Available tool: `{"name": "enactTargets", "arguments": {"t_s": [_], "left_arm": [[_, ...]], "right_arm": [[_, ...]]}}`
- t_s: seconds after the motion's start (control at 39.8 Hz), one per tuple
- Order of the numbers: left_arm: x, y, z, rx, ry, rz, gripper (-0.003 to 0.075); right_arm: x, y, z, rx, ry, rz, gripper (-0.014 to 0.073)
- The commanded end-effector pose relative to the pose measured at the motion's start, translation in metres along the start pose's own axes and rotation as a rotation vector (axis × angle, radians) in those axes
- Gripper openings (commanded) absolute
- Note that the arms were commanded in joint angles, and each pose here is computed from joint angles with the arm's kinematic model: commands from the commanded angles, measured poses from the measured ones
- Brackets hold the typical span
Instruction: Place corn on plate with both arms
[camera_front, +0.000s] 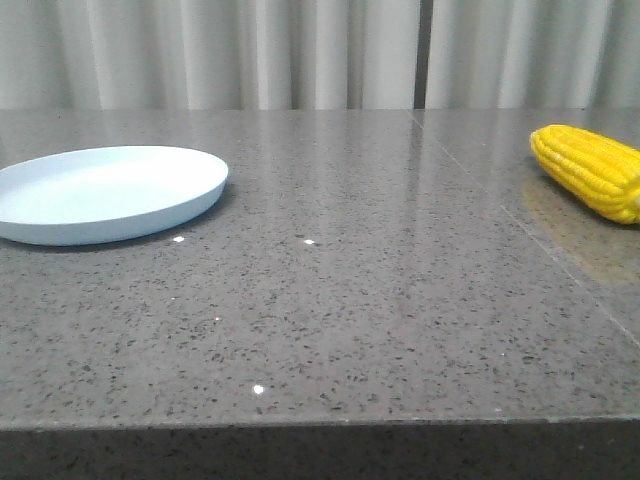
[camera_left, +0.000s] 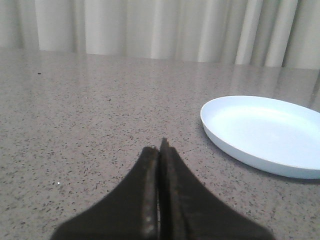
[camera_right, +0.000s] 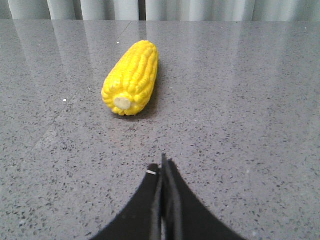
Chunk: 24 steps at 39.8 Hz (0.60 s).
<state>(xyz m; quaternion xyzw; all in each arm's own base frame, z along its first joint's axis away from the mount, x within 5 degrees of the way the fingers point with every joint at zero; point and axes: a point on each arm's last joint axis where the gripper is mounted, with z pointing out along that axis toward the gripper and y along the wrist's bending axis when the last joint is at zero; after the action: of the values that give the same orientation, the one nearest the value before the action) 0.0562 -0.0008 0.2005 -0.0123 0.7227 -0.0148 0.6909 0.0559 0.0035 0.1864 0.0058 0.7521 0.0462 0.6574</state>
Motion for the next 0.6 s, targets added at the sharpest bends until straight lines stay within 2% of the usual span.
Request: {"name": "enactTargets", "arguments": {"t_s": [0.0,0.18,0.33,0.43,0.58], "left_arm": [[-0.007,0.001,-0.002,-0.007,-0.103,-0.011,-0.0020],[-0.008,0.001,-0.002,-0.009,-0.119,-0.001,-0.0020],[-0.021,0.002,-0.004,-0.019,-0.253,0.006,-0.0020],[-0.044,0.001,-0.011,-0.023,-0.371,0.006,-0.0020],[-0.091,-0.002,-0.027,-0.015,-0.429,0.044,-0.0020]], "right_arm": [[-0.009,0.001,-0.002,-0.007,-0.096,-0.012,-0.0069],[-0.016,0.001,-0.003,-0.013,-0.170,-0.010,-0.0069],[-0.025,0.002,-0.005,-0.015,-0.200,-0.010,-0.0069],[-0.040,0.003,-0.011,-0.016,-0.206,-0.010,-0.0069],[-0.078,0.006,-0.030,-0.017,-0.221,-0.010,-0.0069]]}}
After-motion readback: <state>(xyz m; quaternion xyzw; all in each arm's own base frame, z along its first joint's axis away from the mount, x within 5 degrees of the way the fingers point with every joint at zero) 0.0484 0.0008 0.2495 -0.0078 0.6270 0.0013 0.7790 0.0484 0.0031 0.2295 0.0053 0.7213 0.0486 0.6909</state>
